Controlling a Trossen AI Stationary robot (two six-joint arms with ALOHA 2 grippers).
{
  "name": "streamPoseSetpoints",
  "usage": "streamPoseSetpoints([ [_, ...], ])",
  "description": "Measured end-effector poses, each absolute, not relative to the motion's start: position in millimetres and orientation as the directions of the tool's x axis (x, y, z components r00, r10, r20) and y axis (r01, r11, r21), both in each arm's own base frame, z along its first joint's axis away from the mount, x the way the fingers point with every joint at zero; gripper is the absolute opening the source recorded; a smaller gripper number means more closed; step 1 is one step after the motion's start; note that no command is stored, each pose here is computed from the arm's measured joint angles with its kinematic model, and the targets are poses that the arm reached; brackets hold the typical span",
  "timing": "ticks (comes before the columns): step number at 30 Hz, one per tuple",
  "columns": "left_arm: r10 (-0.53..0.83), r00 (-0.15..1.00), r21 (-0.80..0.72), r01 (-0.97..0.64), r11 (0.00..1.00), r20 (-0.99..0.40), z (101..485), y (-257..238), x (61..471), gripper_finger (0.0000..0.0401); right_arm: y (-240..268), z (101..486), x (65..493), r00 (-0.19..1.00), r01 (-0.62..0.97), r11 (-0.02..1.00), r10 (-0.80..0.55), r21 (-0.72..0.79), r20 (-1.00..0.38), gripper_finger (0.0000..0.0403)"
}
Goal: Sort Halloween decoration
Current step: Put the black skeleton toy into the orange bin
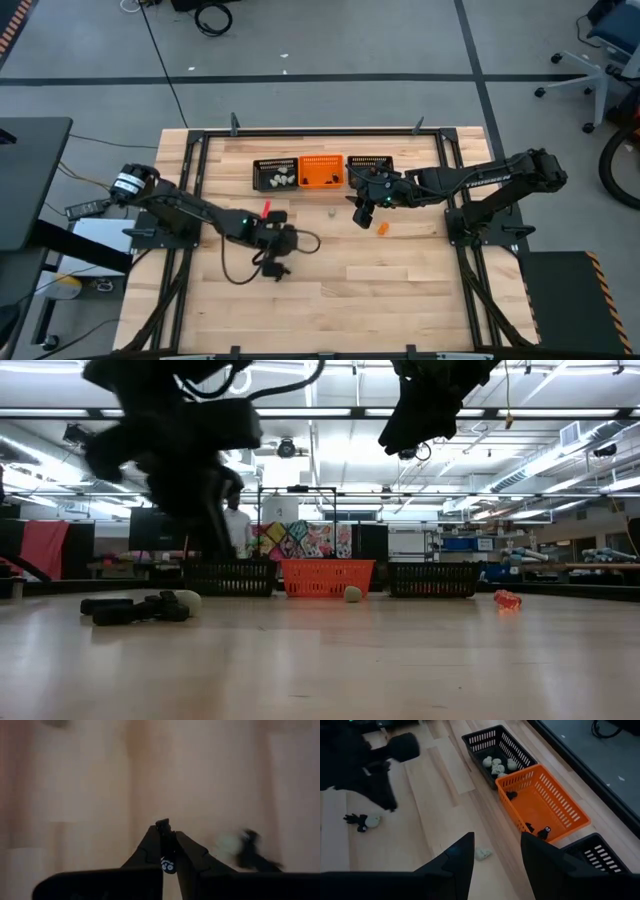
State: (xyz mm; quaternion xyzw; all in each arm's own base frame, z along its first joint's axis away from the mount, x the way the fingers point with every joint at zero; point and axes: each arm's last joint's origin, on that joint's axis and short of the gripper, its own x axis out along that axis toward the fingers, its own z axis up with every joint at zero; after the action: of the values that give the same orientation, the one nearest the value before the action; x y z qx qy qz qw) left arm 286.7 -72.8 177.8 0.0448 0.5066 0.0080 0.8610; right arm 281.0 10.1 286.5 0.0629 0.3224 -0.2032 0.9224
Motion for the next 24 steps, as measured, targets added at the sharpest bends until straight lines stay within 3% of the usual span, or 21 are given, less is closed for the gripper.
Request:
streamPoseSetpoints([
  [16, 0.286, 0.624, 0.235, -0.165, 0.958, -0.727, 203.8, 9.3, 318.6, 0.0018, 10.1, 286.5, 281.0, 0.709, 0.416, 0.909, -0.335, -0.016, -0.620, 0.0165],
  [24, 0.358, 0.621, 0.268, -0.238, 0.934, -0.697, 206.9, 45.5, 318.9, 0.0018, 10.1, 286.4, 281.0, 0.709, 0.416, 0.909, -0.335, -0.016, -0.621, 0.0165],
])
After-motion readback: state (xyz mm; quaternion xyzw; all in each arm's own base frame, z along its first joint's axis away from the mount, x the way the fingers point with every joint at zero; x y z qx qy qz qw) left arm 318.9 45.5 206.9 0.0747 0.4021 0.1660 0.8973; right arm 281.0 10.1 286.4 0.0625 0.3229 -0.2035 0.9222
